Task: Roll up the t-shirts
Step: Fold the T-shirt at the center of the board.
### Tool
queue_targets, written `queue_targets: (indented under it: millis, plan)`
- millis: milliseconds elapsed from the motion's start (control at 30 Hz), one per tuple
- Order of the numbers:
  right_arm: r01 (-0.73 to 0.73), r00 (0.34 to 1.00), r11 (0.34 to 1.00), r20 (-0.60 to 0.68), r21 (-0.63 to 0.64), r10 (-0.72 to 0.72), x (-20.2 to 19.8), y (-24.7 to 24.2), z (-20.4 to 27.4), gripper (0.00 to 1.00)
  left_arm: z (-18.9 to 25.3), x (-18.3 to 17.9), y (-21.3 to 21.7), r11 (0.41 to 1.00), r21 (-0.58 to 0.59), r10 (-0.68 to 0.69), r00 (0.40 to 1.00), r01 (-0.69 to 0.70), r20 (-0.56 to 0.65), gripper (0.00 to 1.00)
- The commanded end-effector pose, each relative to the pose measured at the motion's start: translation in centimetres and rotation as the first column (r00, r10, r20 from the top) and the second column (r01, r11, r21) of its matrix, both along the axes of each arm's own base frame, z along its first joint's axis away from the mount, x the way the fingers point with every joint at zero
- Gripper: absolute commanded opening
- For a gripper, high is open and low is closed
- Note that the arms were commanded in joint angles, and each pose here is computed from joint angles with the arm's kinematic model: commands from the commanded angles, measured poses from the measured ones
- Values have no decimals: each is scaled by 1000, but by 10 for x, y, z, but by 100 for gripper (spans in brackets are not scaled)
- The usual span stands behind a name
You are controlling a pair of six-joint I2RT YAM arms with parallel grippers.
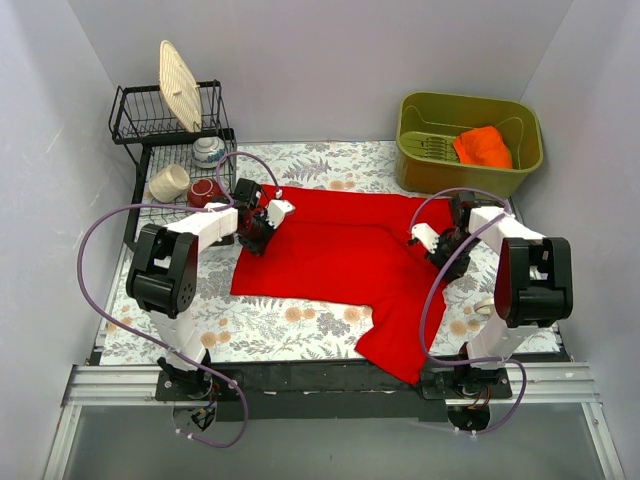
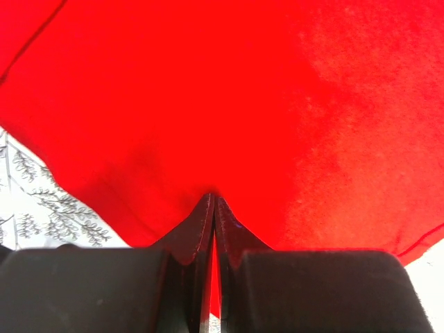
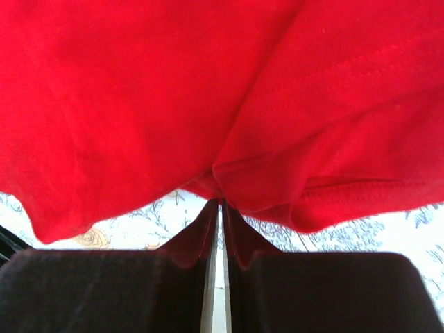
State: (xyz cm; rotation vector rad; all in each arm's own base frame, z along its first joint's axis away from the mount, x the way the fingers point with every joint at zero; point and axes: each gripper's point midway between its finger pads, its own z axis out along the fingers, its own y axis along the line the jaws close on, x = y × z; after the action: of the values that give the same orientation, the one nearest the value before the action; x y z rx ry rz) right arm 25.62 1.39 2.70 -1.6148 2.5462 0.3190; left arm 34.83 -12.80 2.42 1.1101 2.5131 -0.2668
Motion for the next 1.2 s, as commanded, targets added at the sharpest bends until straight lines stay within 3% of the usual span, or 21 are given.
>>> queue_targets:
  millis: [0, 200, 467, 633, 933, 1100, 1167]
  plan:
    - [25, 1000, 1000, -8, 5, -25, 9, 2, -11, 13, 12, 11, 7, 1000, 24, -1, 998, -1, 69, 0]
    - [48, 999, 990, 13, -133, -47, 13, -27, -23, 11, 5, 12, 24, 998, 65, 10, 998, -14, 69, 0]
    - [42, 998, 985, -30, -165, -48, -10, -59, -15, 10, -4, 19, 39, 997, 74, 33, 998, -38, 57, 0]
    - [81, 997, 984, -5, -160, -83, 3, -59, 10, 13, -1, 25, 40, 997, 72, 26, 997, -31, 73, 0]
    - [187, 979, 981, 72, 57, -191, 73, -12, 75, 19, 39, 50, 9, 996, -80, 50, 993, -41, 105, 0]
    - [183, 978, 973, 71, 140, -194, 101, 34, 62, 21, 47, 64, -2, 990, -121, 85, 992, -74, 89, 9]
    - [211, 975, 957, 34, 201, -222, 110, 48, 61, 28, 49, 66, -4, 986, -135, 112, 991, -101, 77, 15]
